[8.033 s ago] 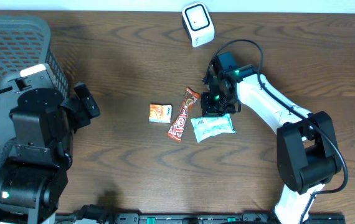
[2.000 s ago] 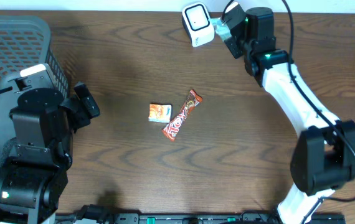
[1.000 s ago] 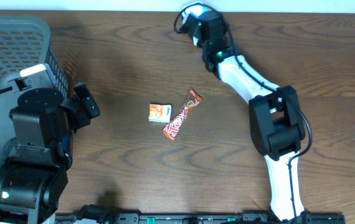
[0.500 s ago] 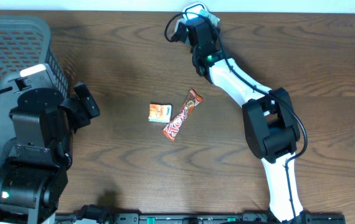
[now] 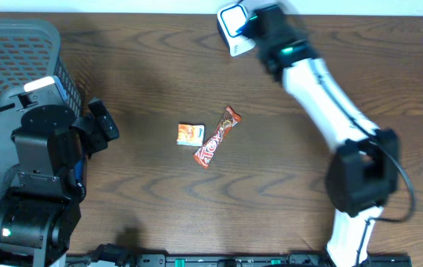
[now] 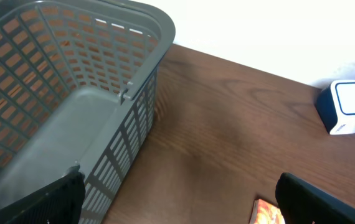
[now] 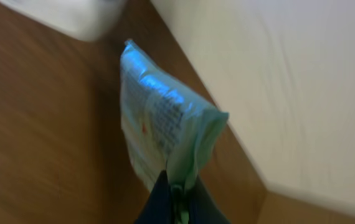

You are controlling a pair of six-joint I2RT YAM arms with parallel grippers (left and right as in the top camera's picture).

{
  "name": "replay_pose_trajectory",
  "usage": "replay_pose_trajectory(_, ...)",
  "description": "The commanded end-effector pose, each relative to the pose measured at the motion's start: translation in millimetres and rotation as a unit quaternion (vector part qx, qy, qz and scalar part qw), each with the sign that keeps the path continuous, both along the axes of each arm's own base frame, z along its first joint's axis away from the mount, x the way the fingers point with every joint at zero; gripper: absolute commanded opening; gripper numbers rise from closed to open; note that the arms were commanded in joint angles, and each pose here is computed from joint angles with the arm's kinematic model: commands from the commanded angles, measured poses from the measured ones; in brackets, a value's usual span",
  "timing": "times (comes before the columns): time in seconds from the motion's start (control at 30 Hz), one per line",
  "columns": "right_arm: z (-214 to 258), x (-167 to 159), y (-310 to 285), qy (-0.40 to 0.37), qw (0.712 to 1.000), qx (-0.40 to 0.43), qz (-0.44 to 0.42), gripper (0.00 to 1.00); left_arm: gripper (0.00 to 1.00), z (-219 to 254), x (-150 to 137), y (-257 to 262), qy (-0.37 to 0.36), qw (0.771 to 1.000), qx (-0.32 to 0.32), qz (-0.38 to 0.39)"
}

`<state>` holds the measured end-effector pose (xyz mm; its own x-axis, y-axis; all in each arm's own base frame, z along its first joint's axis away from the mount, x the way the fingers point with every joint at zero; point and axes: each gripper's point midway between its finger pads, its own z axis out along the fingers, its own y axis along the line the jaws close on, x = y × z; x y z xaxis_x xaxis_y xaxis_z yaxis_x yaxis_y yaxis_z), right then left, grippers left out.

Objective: Scan the item barcode
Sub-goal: 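Hold the wipes pack barcode in front of the scanner window, then move the wipes pack to the right table edge and release it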

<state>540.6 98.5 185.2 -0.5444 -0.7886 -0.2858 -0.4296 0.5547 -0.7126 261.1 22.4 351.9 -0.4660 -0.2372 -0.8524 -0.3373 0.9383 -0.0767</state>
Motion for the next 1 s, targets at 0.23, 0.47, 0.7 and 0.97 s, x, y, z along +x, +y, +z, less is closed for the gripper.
replay_pose_trajectory(0.23, -31, -61, -163, 0.112, 0.953, 0.153, -0.237, 0.01, 0.98, 3, -1, 3, -0.001, 1.000, 0.009, 0.002)
replay_pose_trajectory(0.47, -46, -99, -248, 0.141, 0.902, 0.243, -0.327, 0.01, 0.98, 3, -1, 3, -0.001, 1.000, 0.009, 0.002)
replay_pose_trajectory(0.7, -60, -126, -320, 0.123, 0.851, 0.339, -0.381, 0.01, 0.98, 3, -1, 3, -0.001, 1.000, 0.009, 0.002)
replay_pose_trajectory(0.97, -119, -151, -362, 0.147, 0.782, 0.440, -0.416, 0.01, 0.98, 3, -1, 3, -0.001, 1.000, 0.009, 0.002)
